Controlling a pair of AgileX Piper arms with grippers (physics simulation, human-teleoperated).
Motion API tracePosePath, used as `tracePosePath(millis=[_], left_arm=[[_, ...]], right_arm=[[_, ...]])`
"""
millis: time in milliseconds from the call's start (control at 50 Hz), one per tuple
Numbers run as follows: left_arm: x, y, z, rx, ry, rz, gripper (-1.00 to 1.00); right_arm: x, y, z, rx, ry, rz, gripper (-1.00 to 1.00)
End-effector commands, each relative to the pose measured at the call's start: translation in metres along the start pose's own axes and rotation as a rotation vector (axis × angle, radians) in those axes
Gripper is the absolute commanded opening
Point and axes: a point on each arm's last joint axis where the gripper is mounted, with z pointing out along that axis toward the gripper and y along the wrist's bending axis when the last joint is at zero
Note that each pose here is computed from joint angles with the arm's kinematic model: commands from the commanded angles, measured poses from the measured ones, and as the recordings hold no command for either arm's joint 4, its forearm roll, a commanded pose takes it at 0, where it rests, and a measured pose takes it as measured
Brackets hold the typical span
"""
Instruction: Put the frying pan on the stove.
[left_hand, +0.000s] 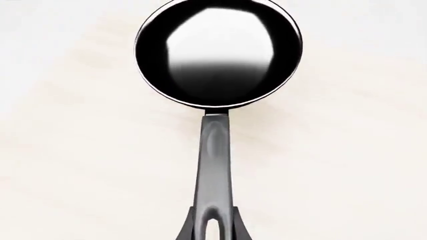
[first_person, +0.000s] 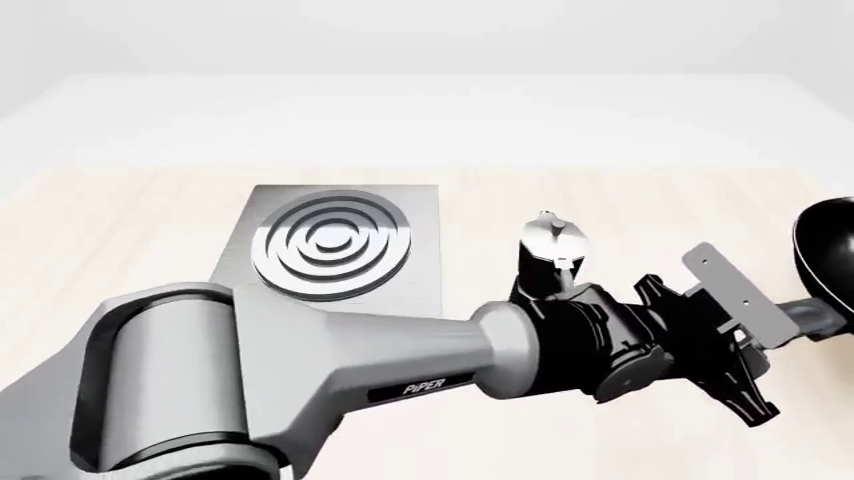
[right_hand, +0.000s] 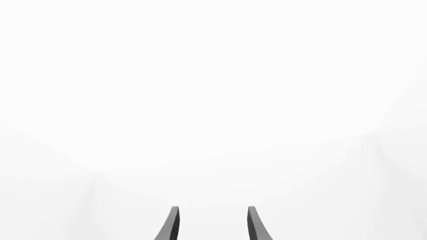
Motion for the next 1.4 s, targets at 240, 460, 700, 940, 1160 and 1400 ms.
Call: tracePosePath(millis=[240, 460, 700, 940, 1160, 1400], left_arm=[[-0.037, 0.019, -0.035, -0.037, -0.120, -0.007, -1.00], [-0.044, 0.030, -0.048, -0.060, -0.145, -0.005, -1.00], [-0.052, 0.048, -0.063, -0.096, -0.168, -0.007, -1.00], [-0.057, 0.054, -0.078, -0.110, -0.185, -0.002, -1.00], [-0.065, 0.067, -0.099, -0.142, -0.213, -0.001, -1.00], [-0.065, 0.076, -0.114, -0.166, -0.223, -0.001, -1.00]], right_arm=[[0.000, -0.001, 0.000, 0.000, 0.003, -0.002, 1.00], [0.001, -0.003, 0.001, -0.002, 0.007, -0.002, 1.00], [0.002, -0.001, 0.002, 0.001, 0.010, -0.007, 1.00], [0.002, -0.001, 0.002, 0.001, 0.013, -0.009, 1.00], [0.002, -0.001, 0.002, 0.001, 0.014, -0.008, 1.00], [0.001, -0.003, 0.002, -0.001, 0.011, -0.008, 1.00]])
